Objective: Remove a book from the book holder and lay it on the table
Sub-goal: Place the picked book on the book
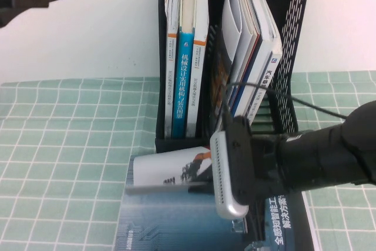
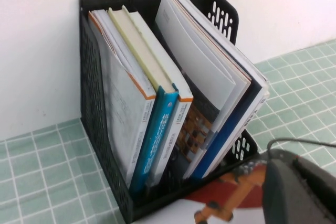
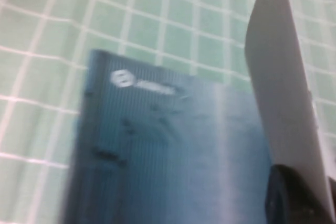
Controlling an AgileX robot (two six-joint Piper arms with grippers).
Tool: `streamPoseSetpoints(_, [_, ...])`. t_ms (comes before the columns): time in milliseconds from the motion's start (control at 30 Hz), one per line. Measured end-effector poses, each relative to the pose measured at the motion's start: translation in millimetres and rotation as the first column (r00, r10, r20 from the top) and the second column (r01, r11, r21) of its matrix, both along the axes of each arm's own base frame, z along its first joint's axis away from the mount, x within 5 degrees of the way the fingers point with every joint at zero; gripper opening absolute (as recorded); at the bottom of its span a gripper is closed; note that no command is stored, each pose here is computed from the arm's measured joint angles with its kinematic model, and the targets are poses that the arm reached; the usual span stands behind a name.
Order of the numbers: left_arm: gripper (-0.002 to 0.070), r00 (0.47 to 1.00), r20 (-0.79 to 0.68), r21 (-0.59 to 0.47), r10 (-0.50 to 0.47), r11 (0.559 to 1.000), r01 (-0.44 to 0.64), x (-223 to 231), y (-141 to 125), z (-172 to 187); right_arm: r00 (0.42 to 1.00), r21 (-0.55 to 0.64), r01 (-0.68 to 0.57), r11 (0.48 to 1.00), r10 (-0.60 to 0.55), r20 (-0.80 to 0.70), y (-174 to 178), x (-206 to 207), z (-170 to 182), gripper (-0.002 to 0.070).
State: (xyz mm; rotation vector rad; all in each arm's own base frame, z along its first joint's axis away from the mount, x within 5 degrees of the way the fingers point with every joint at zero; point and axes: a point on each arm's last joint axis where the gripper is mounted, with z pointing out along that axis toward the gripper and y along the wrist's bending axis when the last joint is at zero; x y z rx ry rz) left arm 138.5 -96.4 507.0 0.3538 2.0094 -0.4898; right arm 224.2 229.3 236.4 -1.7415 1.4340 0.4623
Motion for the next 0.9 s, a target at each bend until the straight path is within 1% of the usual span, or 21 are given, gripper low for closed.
streamPoseSetpoints(67, [-0.0003,1.0,0.01,-0.002,-0.003,1.0,0.003,0,0,1,0.999,-0.009,-0.021,1.0,0.02,-0.037,2,-1,-6,0.0033])
streamPoseSetpoints(100, [-0.0003,1.0,0.018,-0.007,-0.004,1.0,0.004,1,-1,1,0.998,-0.015,-0.03,0.999,0.029,-0.057,3,-1,-10,0.0067])
streamPoseSetpoints(167, [-0.0003,1.0,0.031,-0.015,-0.006,1.0,0.006,3,-2,0,0.995,-0.026,-0.029,0.999,0.026,-0.1,4,-1,-18,0.0166])
streamPoseSetpoints(233, [-0.0003,0.999,0.043,-0.022,-0.008,1.0,0.009,5,-5,-3,0.989,-0.037,-0.019,0.999,0.013,-0.146,6,0,-25,0.0314])
streamPoseSetpoints(300, [-0.0003,0.999,0.039,-0.018,-0.01,1.0,0.011,8,-7,-8,0.983,-0.05,-0.023,0.998,0.014,-0.181,6,0,-31,0.0427])
streamPoseSetpoints(333, [-0.0003,1.0,0.029,-0.015,-0.009,1.0,0.009,9,-8,-11,0.98,-0.056,-0.035,0.998,0.023,-0.196,6,-2,-32,0.0465])
streamPoseSetpoints(367, [-0.0003,1.0,0.018,-0.012,-0.007,1.0,0.007,10,-8,-15,0.976,-0.059,-0.053,0.997,0.039,-0.213,6,-4,-33,0.0484])
streamPoseSetpoints(467, [-0.0003,1.0,-0.024,-0.011,0.005,1.0,-0.005,13,-11,-25,0.963,-0.058,-0.093,0.994,0.075,-0.26,6,-9,-34,0.0508])
streamPoseSetpoints(567, [-0.0003,0.998,-0.058,-0.004,0.013,1.0,-0.013,15,-12,-35,0.954,-0.054,-0.11,0.992,0.09,-0.285,6,-11,-34,0.0503])
streamPoseSetpoints(767, [-0.0003,0.995,-0.096,-0.024,0.012,1.0,-0.015,16,-15,-41,0.943,-0.044,-0.134,0.99,0.113,-0.313,6,-14,-33,0.0497])
streamPoseSetpoints(833, [-0.0003,0.996,-0.093,-0.032,0.009,0.999,-0.012,13,-13,-39,0.926,-0.019,-0.18,0.984,0.163,-0.339,7,-19,-26,0.0484])
streamPoseSetpoints(900, [-0.0003,0.998,-0.065,-0.039,-0.003,0.999,0.001,8,-10,-35,0.917,0.009,-0.232,0.973,0.222,-0.332,6,-25,-12,0.0446])
